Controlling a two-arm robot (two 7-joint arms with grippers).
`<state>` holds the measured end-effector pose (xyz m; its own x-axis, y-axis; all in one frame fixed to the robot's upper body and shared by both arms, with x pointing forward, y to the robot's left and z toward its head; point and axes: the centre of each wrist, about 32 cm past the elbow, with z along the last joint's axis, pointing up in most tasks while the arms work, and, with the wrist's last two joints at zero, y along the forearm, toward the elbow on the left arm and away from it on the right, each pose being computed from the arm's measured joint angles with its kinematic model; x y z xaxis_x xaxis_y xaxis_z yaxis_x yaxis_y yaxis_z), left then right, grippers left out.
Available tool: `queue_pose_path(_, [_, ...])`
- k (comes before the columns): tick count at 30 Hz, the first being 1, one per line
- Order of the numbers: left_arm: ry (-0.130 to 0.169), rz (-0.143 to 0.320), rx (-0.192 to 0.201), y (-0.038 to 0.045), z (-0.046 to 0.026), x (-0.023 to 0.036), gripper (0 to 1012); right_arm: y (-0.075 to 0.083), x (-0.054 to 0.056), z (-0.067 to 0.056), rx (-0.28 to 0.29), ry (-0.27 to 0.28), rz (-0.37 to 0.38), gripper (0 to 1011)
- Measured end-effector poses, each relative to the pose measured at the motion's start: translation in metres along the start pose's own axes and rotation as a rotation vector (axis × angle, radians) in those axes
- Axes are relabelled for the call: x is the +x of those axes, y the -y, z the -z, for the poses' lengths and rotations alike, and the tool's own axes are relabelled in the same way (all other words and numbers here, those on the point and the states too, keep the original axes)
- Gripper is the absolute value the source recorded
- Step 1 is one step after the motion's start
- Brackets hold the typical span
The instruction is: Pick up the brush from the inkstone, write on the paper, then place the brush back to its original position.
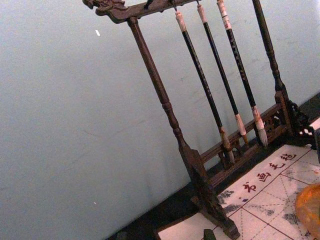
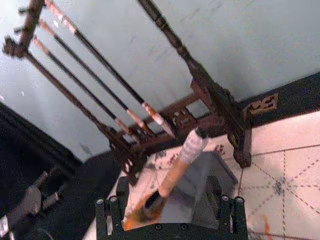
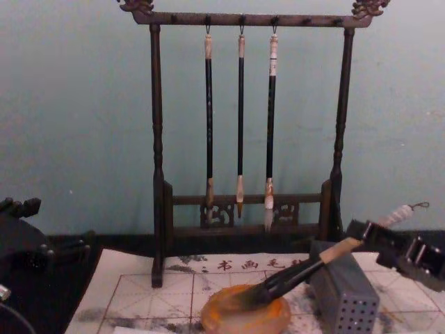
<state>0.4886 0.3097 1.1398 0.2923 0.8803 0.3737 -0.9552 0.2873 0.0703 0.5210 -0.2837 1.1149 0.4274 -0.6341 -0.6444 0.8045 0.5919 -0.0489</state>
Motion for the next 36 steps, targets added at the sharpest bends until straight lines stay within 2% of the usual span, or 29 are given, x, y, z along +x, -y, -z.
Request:
queue_pose_path(3, [0.0,0.0,0.0,0.0,0.0,0.0,1001,0.005,-0.001,-0.001,-0.034,0.047,0.014,1000])
queue_pose_path(9, [0.0,0.0,0.0,0.0,0.0,0.0,1001,0.011,-0.002,-0.002,-0.037,0.103,0.052,1000])
queue_pose_path(16, [0.0,0.0,0.0,0.0,0.0,0.0,1001,0.014,-0.004,-0.001,0.01,0.225,0.137,1000])
queue_pose_path(22, [0.0,0.0,0.0,0.0,0.0,0.0,1001,0.012,-0.006,0.002,0.036,0.334,0.178,1000])
queue_pose_path(25, [0.0,0.0,0.0,0.0,0.0,0.0,1001,0.011,-0.006,0.004,0.043,0.364,0.189,1000])
queue_pose_path(32, [0.0,0.0,0.0,0.0,0.0,0.0,1001,0.008,-0.002,0.012,0.063,0.502,0.235,1000])
queue_pose_path(36, [0.0,0.0,0.0,0.0,0.0,0.0,1001,0.006,-0.001,0.014,0.071,0.538,0.25,1000])
